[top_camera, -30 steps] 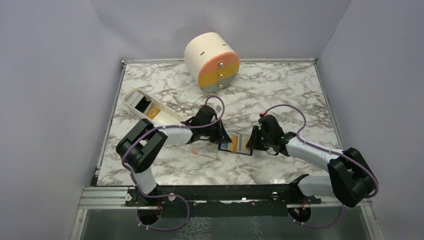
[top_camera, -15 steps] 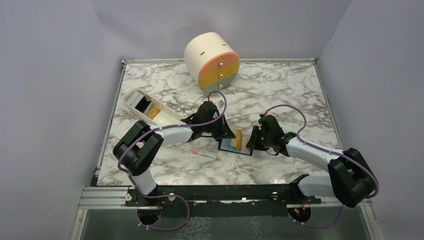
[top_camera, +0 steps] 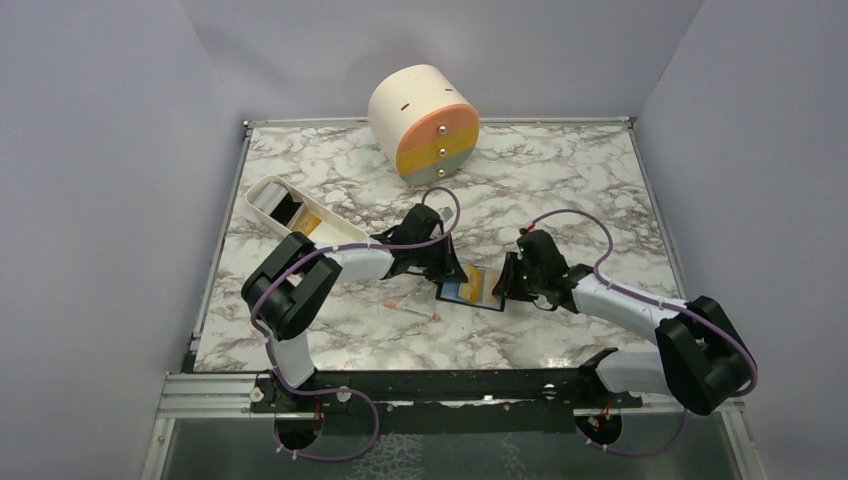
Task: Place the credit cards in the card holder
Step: Insert the credit card into the card holder.
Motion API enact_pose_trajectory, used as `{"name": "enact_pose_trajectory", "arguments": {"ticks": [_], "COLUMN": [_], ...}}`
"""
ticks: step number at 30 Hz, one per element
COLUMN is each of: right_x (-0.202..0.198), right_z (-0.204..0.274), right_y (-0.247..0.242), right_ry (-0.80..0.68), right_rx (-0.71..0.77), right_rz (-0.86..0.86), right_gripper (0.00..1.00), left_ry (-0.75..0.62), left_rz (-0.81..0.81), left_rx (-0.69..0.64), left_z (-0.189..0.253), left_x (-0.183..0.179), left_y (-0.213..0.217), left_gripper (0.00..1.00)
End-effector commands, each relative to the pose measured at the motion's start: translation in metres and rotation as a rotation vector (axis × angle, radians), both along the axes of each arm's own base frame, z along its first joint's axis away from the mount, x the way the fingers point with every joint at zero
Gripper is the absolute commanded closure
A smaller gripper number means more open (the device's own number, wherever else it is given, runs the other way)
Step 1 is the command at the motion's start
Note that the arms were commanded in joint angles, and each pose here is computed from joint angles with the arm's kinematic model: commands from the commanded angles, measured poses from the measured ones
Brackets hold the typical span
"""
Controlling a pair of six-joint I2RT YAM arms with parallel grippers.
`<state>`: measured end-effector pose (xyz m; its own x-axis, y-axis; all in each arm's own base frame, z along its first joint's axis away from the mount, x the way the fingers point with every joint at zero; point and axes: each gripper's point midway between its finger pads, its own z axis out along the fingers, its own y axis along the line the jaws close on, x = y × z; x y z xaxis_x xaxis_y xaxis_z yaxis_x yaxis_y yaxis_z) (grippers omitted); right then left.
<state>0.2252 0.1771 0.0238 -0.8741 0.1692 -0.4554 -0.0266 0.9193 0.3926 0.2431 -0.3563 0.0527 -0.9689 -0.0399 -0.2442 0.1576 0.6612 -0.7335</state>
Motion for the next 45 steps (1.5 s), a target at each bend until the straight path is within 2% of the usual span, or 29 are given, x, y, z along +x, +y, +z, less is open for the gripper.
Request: {"name": "enact_pose_trajectory", "arguments": {"ticks": [1,14,45], "right_x": [-0.007,-0.009,-0.005], "right_z": [-0.001,-0.002,0.002], "right_y": [-0.002,-0.002,0.001], "right_ry": [0.019,0.024,0.023], "right_rx": [-0.002,0.006,0.008], "right_rz": [0.007,0.000,0.004], "right_gripper": [0.71,0.71,0.72], "left_ry": [0.018,-0.001,0.003], "left_rz": [-0.020,0.001,0.066], "left_rx": [0.034,0.091,0.110], "left_z": [-0.012,-0.018,-0.029], "left_x": [-0.006,-0.008,-0.008], "left_y": [0.003,0.010,0.016], "left_gripper": [1.00,1.00,1.00]}}
